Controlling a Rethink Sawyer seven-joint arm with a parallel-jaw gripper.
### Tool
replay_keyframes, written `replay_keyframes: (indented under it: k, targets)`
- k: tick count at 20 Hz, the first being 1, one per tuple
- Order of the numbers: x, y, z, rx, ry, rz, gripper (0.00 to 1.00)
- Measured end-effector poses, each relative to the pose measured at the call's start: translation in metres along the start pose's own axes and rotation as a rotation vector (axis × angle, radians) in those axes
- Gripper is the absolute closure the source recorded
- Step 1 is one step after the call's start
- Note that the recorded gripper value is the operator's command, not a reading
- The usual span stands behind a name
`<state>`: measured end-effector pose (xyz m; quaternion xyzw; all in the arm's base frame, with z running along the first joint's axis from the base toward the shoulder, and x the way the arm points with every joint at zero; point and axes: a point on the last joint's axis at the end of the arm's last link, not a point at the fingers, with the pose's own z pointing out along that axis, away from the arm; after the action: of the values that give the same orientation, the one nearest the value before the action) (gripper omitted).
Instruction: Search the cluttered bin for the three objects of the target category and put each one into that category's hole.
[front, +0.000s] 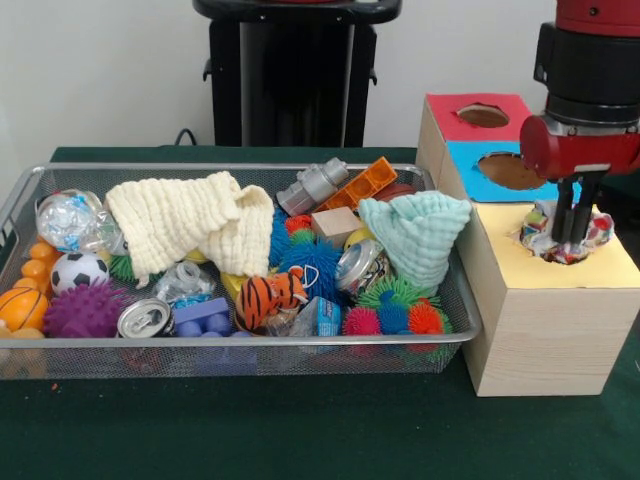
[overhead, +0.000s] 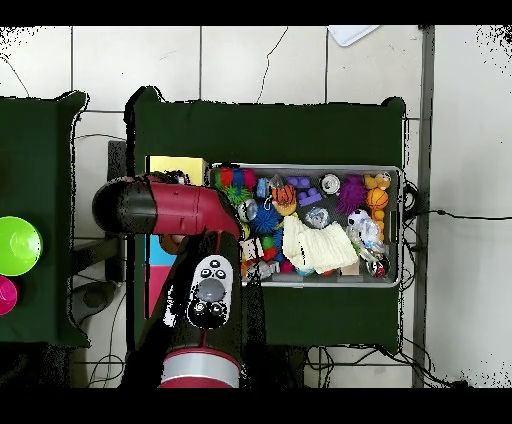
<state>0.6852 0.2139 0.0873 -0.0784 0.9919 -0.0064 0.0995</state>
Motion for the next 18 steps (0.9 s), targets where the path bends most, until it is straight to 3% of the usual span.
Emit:
replay_keyframes:
  k: [7, 18]
  targets:
    - [-0.001, -0.005, 0.014, 0.022, -0.028, -0.011, 1.0]
    - [0.012, -0.015, 0.043, 0.044, 0.002, -0.019, 1.0]
